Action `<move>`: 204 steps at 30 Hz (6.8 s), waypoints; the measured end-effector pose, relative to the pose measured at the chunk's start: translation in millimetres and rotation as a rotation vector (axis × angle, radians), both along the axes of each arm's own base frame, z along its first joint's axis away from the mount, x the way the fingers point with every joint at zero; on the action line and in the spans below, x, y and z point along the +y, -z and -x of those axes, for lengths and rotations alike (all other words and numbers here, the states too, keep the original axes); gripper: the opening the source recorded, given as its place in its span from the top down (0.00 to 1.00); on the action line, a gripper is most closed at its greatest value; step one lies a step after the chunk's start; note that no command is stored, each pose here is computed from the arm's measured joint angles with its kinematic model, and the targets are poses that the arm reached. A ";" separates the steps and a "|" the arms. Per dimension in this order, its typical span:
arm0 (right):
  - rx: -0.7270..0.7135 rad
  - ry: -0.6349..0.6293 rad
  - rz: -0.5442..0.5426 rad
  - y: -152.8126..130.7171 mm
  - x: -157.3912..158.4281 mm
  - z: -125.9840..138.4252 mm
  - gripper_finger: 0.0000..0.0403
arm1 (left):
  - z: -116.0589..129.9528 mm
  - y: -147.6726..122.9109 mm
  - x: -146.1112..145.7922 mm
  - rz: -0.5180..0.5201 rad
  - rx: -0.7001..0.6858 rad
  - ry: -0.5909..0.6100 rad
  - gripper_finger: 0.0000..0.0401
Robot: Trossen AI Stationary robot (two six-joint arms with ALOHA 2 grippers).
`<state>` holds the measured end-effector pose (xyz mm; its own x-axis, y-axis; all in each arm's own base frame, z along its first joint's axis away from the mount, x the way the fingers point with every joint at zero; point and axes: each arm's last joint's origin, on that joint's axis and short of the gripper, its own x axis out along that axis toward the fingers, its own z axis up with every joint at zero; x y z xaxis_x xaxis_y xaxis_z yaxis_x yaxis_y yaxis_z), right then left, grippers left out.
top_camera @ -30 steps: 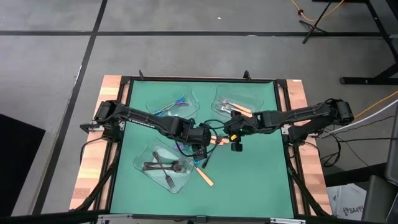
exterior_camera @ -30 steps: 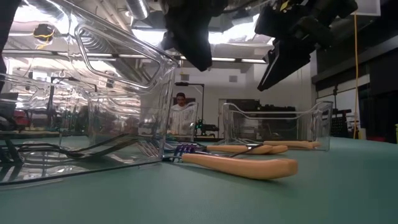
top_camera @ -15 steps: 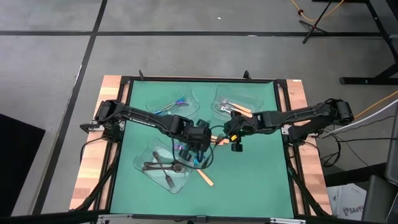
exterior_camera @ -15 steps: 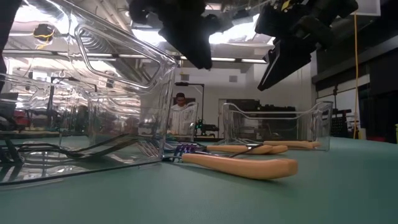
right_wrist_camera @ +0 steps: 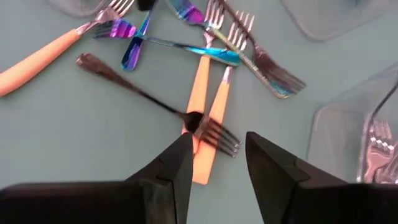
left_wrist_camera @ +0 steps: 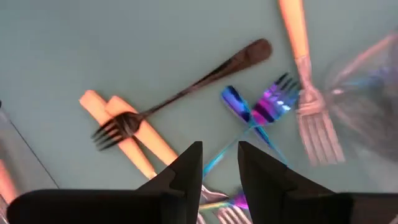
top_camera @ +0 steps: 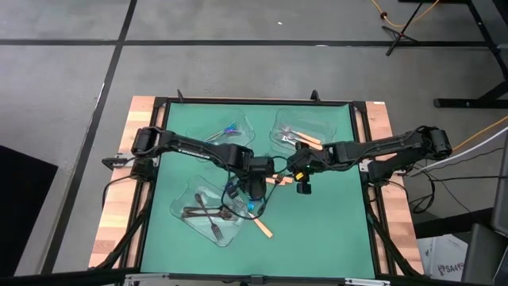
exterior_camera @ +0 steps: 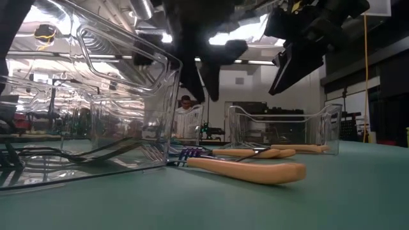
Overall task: Sort silverware by color (type)
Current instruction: Put the blue fork into the top left transparent bin, then put the black fork into the bottom transparent bin
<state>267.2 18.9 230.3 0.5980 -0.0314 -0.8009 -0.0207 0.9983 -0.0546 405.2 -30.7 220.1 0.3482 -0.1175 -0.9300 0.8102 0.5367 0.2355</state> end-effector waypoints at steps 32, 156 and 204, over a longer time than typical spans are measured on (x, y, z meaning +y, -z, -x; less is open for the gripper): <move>0.021 0.000 -0.012 -14.5 -1.4 19.9 0.66 | -18.1 77.0 3.7 -0.128 0.132 0.321 0.76; 0.087 0.032 0.040 -10.4 -3.4 24.8 0.66 | 59.9 40.4 197.3 -0.044 0.481 -1.452 0.98; 0.087 0.032 0.040 -10.4 -3.4 24.8 0.66 | 62.6 58.9 189.3 0.030 0.525 -1.465 0.79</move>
